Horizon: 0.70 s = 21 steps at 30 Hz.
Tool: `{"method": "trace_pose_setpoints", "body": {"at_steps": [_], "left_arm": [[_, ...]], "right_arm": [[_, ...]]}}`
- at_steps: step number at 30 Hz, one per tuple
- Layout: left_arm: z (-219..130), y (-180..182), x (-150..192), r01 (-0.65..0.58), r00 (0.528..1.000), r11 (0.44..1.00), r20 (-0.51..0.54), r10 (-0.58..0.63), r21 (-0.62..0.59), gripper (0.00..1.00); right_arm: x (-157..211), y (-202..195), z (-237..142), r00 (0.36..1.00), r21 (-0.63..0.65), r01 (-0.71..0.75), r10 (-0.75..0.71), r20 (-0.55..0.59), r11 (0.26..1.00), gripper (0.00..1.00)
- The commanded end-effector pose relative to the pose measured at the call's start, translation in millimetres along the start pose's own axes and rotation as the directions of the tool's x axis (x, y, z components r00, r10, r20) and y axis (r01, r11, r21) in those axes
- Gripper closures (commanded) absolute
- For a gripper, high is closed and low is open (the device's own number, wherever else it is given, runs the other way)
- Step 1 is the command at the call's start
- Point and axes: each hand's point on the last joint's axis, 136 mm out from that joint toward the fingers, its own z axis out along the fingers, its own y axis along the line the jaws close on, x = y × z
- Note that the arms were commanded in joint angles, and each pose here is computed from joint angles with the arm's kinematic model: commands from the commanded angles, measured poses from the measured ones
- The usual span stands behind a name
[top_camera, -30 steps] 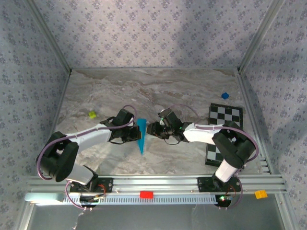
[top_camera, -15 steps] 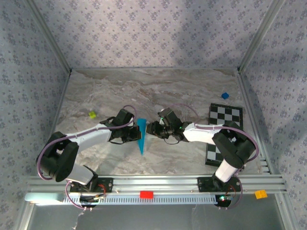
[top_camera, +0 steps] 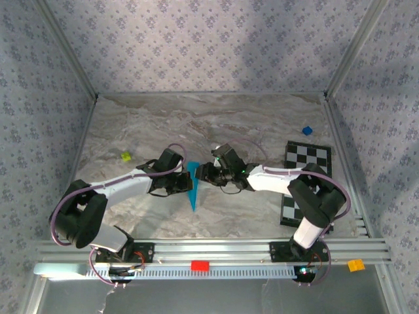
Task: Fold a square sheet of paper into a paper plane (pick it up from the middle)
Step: Move a paper plane to the center of the table.
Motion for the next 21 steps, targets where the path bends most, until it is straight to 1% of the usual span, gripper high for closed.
{"method": "trace_pose_setpoints", "body": {"at_steps": [1,7,9,11,14,16,19,21], "left_arm": [[-6,-4,0,-0.017,1.000,1.000,0.009,0.017,0.005,1.00],[-4,-2,1,-0.016,1.000,1.000,0.005,0.016,0.003,1.00],[-4,-3,1,-0.018,1.000,1.000,0.007,0.018,0.005,1.00],[-4,-2,2,-0.017,1.000,1.000,0.003,0.017,0.002,1.00],[-4,1,3,-0.015,1.000,1.000,0.001,0.015,-0.007,1.00],[-3,2,4,-0.014,1.000,1.000,-0.001,0.014,-0.013,1.00],[-1,2,5,-0.012,1.000,1.000,-0.010,0.012,-0.014,1.00],[1,1,4,-0.012,1.000,1.000,-0.014,0.012,-0.011,1.00]], "right_arm": [[3,2,6,1.000,0.009,-0.002,0.002,-0.028,1.000,0.58],[7,-3,17,0.998,0.029,-0.008,0.010,-0.057,1.000,0.58],[8,-13,19,0.997,0.075,-0.021,0.026,-0.069,0.997,0.60],[9,-17,23,0.997,0.073,-0.025,0.030,-0.069,0.997,0.63],[11,-23,25,0.997,0.082,-0.035,0.041,-0.070,0.996,0.72],[12,-27,25,0.997,0.090,-0.042,0.048,-0.066,0.995,0.80],[14,-27,25,0.996,0.073,-0.046,0.051,-0.073,0.996,0.86],[16,-27,25,0.996,0.068,-0.049,0.054,-0.076,0.997,0.88]]}}
